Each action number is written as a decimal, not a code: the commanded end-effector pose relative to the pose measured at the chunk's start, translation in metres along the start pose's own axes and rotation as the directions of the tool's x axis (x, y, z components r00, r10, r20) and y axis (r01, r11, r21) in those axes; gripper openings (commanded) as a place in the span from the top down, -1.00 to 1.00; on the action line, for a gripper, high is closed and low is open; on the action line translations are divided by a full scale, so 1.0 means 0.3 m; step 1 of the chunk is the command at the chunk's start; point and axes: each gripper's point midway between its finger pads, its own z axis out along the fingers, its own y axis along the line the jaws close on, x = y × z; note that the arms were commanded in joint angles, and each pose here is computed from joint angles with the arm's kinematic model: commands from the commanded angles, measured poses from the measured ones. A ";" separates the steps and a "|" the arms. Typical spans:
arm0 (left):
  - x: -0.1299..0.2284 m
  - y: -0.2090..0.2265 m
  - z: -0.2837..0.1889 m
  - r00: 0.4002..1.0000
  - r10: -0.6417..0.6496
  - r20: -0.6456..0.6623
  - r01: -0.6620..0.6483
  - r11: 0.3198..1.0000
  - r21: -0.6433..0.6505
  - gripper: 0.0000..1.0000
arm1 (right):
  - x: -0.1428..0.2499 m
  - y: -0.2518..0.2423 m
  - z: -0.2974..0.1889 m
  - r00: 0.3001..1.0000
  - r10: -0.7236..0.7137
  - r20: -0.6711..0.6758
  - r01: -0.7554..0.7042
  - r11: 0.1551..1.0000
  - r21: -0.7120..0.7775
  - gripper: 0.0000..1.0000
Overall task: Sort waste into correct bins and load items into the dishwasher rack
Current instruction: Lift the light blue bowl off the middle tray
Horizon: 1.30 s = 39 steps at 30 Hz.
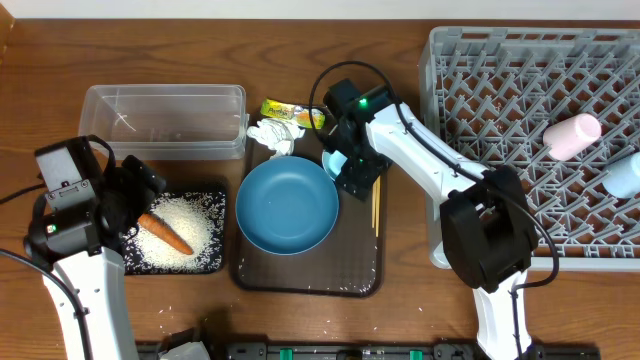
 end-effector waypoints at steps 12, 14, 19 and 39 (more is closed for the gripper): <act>-0.015 0.005 -0.008 1.000 -0.010 0.014 0.010 1.000 -0.009 -0.93 | -0.078 0.085 -0.024 0.981 -0.194 -0.004 0.192 0.969 0.153 -0.98; -0.015 0.005 -0.008 1.000 -0.010 0.014 0.010 1.000 -0.009 -0.93 | -0.095 0.104 -0.032 0.975 -0.221 -0.009 0.218 0.956 0.194 -0.99; -0.015 0.005 -0.008 1.000 -0.010 0.013 0.010 1.000 -0.009 -0.94 | -0.117 0.123 -0.031 0.973 -0.231 0.014 0.224 0.955 0.195 -0.98; -0.015 0.005 -0.008 1.000 -0.010 0.014 0.010 1.000 -0.009 -0.93 | -0.082 0.150 0.001 0.992 -0.122 0.040 0.120 0.992 0.033 0.07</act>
